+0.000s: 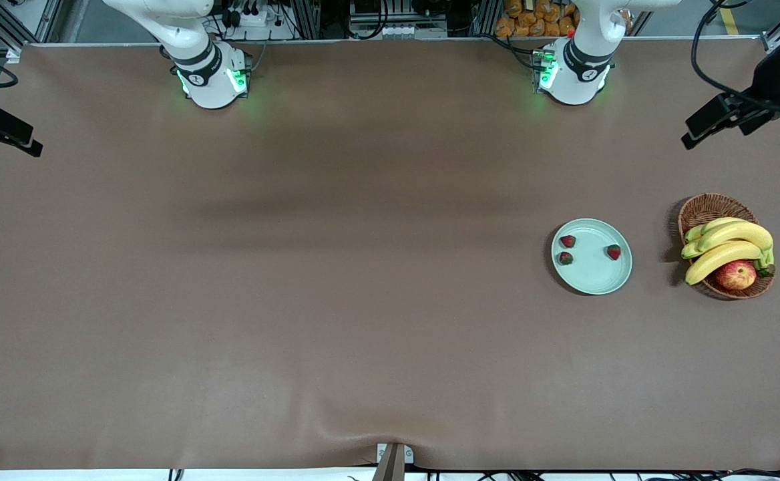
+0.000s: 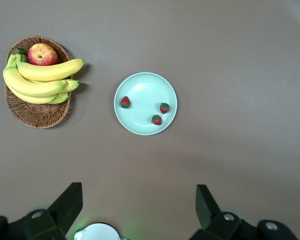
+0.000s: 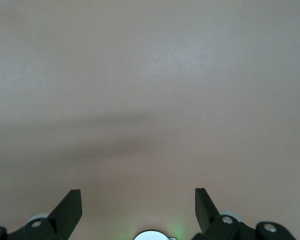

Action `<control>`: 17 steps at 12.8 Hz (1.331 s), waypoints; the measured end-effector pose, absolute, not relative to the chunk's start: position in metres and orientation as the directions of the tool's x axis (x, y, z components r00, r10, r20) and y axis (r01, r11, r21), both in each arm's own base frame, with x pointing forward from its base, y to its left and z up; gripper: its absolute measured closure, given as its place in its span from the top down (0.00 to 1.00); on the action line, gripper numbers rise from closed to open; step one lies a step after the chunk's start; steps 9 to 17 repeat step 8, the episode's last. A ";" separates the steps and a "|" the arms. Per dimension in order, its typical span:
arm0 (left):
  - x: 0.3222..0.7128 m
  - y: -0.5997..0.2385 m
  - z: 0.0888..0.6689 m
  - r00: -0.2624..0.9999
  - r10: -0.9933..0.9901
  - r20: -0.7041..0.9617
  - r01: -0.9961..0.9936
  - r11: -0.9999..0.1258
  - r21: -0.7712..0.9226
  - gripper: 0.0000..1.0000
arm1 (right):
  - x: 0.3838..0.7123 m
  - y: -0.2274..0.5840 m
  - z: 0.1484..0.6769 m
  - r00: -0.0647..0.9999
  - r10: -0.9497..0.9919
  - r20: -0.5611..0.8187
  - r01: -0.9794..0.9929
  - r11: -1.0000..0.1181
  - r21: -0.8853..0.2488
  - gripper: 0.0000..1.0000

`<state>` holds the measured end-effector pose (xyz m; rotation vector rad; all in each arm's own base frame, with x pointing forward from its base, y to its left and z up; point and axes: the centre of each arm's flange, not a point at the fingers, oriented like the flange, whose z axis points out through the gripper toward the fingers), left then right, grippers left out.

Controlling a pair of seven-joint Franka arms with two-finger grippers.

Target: Collect all strawberries into plate

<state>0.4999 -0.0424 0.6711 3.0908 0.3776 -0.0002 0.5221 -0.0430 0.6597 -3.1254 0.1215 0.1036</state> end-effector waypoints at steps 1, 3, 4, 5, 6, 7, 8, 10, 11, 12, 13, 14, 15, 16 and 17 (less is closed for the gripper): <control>0.497 -0.037 0.673 0.975 0.222 0.000 0.222 -0.975 0.030 1.00 | 0.522 -0.043 0.660 0.995 -0.077 -0.067 -0.078 -0.997 -0.010 1.00; 0.495 -0.034 0.674 0.978 0.207 -0.006 0.207 -0.978 0.029 1.00 | 0.522 -0.043 0.660 0.995 -0.077 -0.067 -0.078 -0.997 -0.010 1.00; 0.494 -0.034 0.673 0.979 0.205 -0.013 0.205 -0.978 0.027 1.00 | 0.522 -0.043 0.660 0.995 -0.077 -0.067 -0.078 -0.997 -0.010 1.00; 0.493 -0.035 0.673 0.979 0.204 -0.020 0.204 -0.979 0.025 1.00 | 0.522 -0.043 0.660 0.995 -0.077 -0.067 -0.078 -0.997 -0.010 1.00; 0.493 -0.035 0.672 0.979 0.202 -0.022 0.203 -0.979 0.018 1.00 | 0.522 -0.043 0.660 0.995 -0.077 -0.067 -0.078 -0.997 -0.010 1.00; 0.492 -0.035 0.672 0.980 0.198 -0.022 0.198 -0.980 0.001 1.00 | 0.522 -0.043 0.660 0.995 -0.077 -0.067 -0.078 -0.997 -0.010 1.00; 0.491 -0.038 0.672 0.981 0.191 -0.024 0.190 -0.982 -0.015 1.00 | 0.522 -0.043 0.660 0.995 -0.077 -0.067 -0.078 -0.997 -0.010 1.00; 0.491 -0.038 0.672 0.981 0.191 -0.024 0.190 -0.982 -0.015 1.00 | 0.522 -0.043 0.660 0.995 -0.077 -0.067 -0.078 -0.997 -0.010 1.00; 0.491 -0.038 0.672 0.981 0.191 -0.024 0.190 -0.982 -0.015 1.00 | 0.522 -0.043 0.660 0.995 -0.077 -0.067 -0.078 -0.997 -0.010 1.00; 0.491 -0.038 0.672 0.981 0.191 -0.024 0.190 -0.982 -0.015 1.00 | 0.522 -0.043 0.660 0.995 -0.077 -0.067 -0.078 -0.997 -0.010 1.00; 0.491 -0.038 0.672 0.981 0.191 -0.024 0.190 -0.982 -0.015 1.00 | 0.522 -0.043 0.660 0.995 -0.077 -0.067 -0.078 -0.997 -0.010 1.00; 0.491 -0.038 0.672 0.981 0.191 -0.024 0.190 -0.982 -0.015 1.00 | 0.522 -0.043 0.660 0.995 -0.077 -0.067 -0.078 -0.997 -0.010 1.00; 0.491 -0.038 0.672 0.981 0.191 -0.024 0.190 -0.982 -0.015 1.00 | 0.522 -0.043 0.660 0.995 -0.077 -0.067 -0.078 -0.997 -0.010 1.00; 0.491 -0.038 0.672 0.981 0.191 -0.024 0.190 -0.982 -0.015 1.00 | 0.522 -0.043 0.660 0.995 -0.077 -0.067 -0.078 -0.997 -0.010 1.00; 0.491 -0.038 0.672 0.981 0.191 -0.024 0.190 -0.982 -0.015 1.00 | 0.522 -0.043 0.660 0.995 -0.077 -0.067 -0.078 -0.997 -0.010 1.00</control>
